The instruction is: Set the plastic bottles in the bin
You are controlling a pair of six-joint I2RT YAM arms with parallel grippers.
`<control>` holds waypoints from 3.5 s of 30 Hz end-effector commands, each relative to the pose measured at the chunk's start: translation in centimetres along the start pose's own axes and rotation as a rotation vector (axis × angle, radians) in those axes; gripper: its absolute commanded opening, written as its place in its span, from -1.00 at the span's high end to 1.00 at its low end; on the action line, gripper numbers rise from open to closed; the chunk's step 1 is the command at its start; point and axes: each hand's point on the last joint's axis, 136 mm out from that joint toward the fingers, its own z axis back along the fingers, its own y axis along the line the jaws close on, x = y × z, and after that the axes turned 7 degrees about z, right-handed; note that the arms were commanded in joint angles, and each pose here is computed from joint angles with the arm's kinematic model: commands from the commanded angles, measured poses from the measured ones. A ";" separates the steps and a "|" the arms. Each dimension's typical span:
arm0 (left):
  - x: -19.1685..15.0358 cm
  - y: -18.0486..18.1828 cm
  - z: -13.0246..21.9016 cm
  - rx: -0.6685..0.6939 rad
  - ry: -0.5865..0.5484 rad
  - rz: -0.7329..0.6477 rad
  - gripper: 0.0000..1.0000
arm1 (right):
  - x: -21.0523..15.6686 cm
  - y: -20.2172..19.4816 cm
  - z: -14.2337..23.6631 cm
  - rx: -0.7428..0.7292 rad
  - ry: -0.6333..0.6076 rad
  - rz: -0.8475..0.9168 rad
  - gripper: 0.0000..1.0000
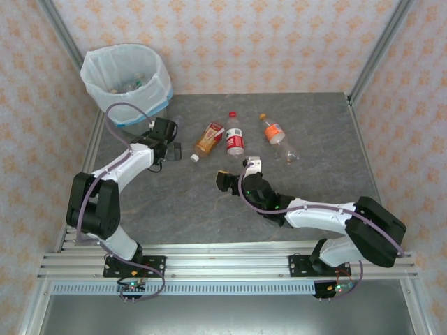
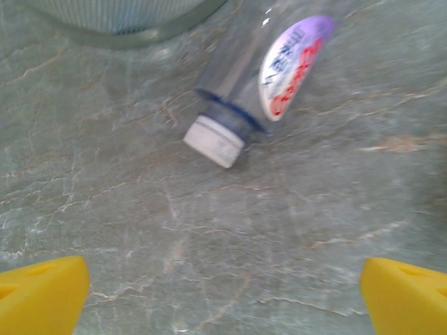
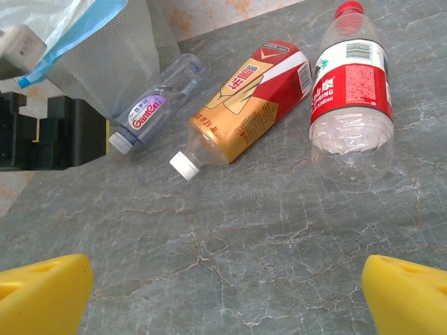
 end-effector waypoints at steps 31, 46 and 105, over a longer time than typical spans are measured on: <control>1.3 -2.7 -8.8 -0.072 0.265 -0.107 -0.96 | 3.3 -0.3 1.2 -0.013 -0.133 -0.038 -0.98; 0.6 -5.6 -7.5 -0.031 0.218 -0.202 -0.94 | 3.0 0.4 0.3 0.001 -0.108 -0.015 -0.98; 7.0 -8.9 6.3 -0.225 -0.096 -0.088 0.12 | 3.8 1.0 -0.4 -0.003 -0.086 0.054 -0.98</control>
